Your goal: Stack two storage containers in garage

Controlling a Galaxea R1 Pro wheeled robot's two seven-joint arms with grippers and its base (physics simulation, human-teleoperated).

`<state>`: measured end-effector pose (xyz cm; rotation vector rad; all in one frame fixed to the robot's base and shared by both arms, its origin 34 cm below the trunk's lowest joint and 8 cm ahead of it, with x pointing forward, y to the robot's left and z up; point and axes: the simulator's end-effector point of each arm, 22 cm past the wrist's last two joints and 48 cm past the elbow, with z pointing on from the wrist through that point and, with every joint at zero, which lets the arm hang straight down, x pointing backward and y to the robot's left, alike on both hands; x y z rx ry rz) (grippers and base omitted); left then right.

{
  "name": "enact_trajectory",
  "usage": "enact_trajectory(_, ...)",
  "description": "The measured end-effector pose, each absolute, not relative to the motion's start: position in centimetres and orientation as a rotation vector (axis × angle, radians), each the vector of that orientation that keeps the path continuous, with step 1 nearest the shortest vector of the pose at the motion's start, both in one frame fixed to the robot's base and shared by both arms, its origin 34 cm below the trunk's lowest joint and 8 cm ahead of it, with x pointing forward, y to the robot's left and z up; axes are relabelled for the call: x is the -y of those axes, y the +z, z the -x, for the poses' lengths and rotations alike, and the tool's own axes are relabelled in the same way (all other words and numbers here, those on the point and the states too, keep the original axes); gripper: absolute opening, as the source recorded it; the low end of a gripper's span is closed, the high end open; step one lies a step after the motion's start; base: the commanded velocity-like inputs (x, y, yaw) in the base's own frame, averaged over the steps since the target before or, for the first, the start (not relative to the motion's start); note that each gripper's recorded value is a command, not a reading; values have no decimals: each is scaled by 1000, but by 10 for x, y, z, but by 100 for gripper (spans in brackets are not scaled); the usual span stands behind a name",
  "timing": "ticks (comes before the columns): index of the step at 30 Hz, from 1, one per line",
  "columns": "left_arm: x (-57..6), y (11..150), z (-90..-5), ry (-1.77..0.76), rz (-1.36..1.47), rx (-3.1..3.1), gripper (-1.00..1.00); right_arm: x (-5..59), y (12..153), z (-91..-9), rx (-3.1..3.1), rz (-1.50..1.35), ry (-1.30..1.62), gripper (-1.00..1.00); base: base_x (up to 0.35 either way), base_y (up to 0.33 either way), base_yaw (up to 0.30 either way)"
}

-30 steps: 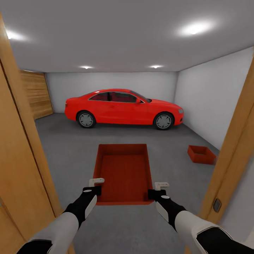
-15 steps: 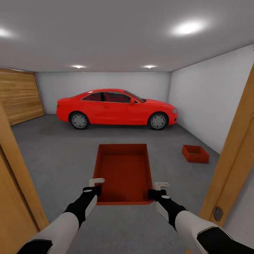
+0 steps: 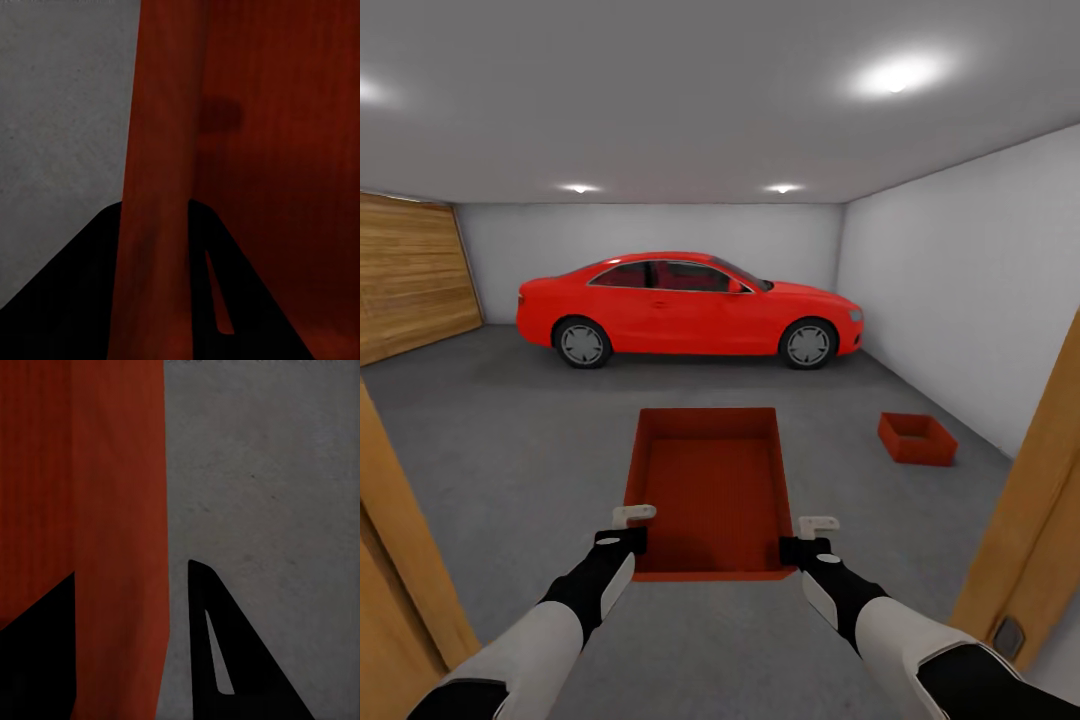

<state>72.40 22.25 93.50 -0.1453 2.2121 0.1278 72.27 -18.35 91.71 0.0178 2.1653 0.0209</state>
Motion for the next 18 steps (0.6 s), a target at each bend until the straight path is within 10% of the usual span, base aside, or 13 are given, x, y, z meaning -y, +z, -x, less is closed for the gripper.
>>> enact_trajectory(18, -224, 934, -723, 126, 145, -2214, -100, 182, 917, -722, -2166, -18, 19, -100, 189, 1, 0)
